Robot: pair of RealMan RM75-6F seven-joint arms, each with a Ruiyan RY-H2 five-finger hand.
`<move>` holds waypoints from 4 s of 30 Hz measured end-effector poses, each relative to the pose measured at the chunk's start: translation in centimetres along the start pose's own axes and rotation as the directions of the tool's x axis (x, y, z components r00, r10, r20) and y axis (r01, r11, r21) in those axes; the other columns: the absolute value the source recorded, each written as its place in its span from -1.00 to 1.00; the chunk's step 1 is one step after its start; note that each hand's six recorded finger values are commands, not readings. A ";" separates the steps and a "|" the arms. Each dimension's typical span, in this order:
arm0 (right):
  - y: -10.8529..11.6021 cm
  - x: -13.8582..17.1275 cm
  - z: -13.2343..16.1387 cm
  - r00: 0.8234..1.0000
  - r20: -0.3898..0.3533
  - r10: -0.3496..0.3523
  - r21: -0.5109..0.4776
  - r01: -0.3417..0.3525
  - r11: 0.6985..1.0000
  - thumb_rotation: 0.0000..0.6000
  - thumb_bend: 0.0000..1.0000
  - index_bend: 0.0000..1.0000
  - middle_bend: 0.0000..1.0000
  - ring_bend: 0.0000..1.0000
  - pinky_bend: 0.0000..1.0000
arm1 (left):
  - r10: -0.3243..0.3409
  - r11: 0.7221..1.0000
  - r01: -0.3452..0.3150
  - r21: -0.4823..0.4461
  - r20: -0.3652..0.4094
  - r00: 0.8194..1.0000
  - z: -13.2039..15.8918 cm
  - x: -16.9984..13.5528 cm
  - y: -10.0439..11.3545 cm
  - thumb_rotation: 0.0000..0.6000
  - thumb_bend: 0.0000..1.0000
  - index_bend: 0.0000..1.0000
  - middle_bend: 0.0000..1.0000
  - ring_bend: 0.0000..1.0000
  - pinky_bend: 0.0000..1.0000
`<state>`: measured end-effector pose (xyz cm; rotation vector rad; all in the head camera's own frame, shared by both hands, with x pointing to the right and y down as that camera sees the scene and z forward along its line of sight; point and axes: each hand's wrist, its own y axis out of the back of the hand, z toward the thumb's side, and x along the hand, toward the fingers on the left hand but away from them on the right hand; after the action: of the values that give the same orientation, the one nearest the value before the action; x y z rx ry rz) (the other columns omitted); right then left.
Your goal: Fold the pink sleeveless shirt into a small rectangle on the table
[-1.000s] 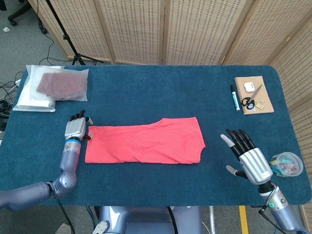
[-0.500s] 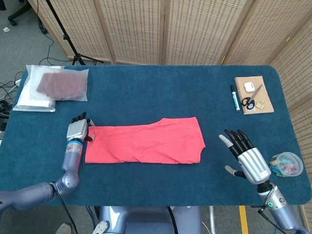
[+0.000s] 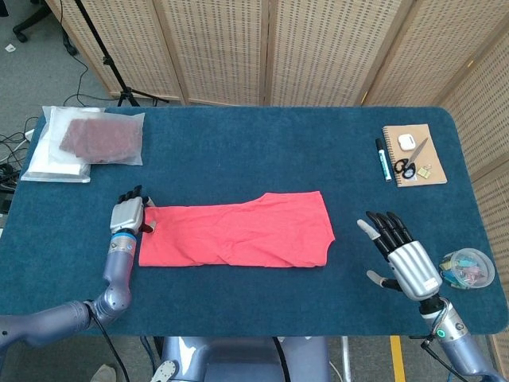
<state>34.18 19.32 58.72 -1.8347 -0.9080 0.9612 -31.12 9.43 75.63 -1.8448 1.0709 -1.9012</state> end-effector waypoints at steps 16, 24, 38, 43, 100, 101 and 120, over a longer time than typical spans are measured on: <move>0.0 0.0 0.1 1.000 0.000 -0.001 -0.002 0.001 1.000 1.00 -1.00 -1.00 -1.00 -1.00 -1.00 | 0.054 0.998 -0.055 -0.033 -0.013 0.998 0.2 -0.1 -0.4 1.00 -0.08 0.50 -1.00 -1.00 -1.00; 0.1 0.0 0.1 1.000 -0.001 0.000 -0.006 0.000 1.000 1.00 -1.00 -1.00 -1.00 -1.00 -1.00 | 0.073 0.997 -0.073 -0.016 -0.007 0.997 0.2 0.1 -0.3 1.00 0.14 0.56 -1.00 -1.00 -1.00; 0.1 0.1 0.2 1.000 -0.003 -0.002 -0.007 0.002 1.000 1.00 -1.00 -1.00 -1.00 -1.00 -1.00 | 0.133 0.991 -0.132 0.028 -0.022 0.991 -1.9 0.9 2.2 1.00 0.16 0.58 -1.00 -1.00 -1.00; 0.1 0.1 0.3 1.000 -0.005 0.000 -0.006 0.000 1.000 1.00 -1.00 -1.00 -1.00 -1.00 -1.00 | 0.160 0.986 -0.157 0.050 -0.069 0.985 -4.4 1.7 4.4 1.00 0.16 0.58 -1.00 -1.00 -1.00; 0.8 0.0 0.0 1.000 0.003 -0.006 -0.044 0.006 0.999 1.00 -1.00 -1.00 -1.00 -1.00 -1.00 | 0.249 0.968 -0.244 -0.059 0.347 0.904 8.4 -3.4 6.5 1.00 0.14 0.59 -1.00 -1.00 -1.00; 0.9 0.0 0.0 1.000 0.004 -0.006 -0.045 0.006 0.999 1.00 -1.00 -1.00 -1.00 -1.00 -1.00 | 0.248 0.968 -0.245 -0.056 0.354 0.902 9.1 -3.3 6.2 1.00 0.14 0.59 -1.00 -1.00 -1.00; 1.3 -0.1 -0.7 1.000 0.024 -0.011 -0.069 0.013 0.998 1.00 -1.00 -1.00 -1.00 -1.00 -1.00 | 0.210 0.972 -0.236 0.022 0.376 0.902 16.3 -2.0 1.8 1.00 0.13 0.59 -1.00 -1.00 -1.00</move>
<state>35.00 18.47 57.81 -1.8777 -0.9766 0.9566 -15.97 4.48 71.48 -1.8543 1.0216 -1.3702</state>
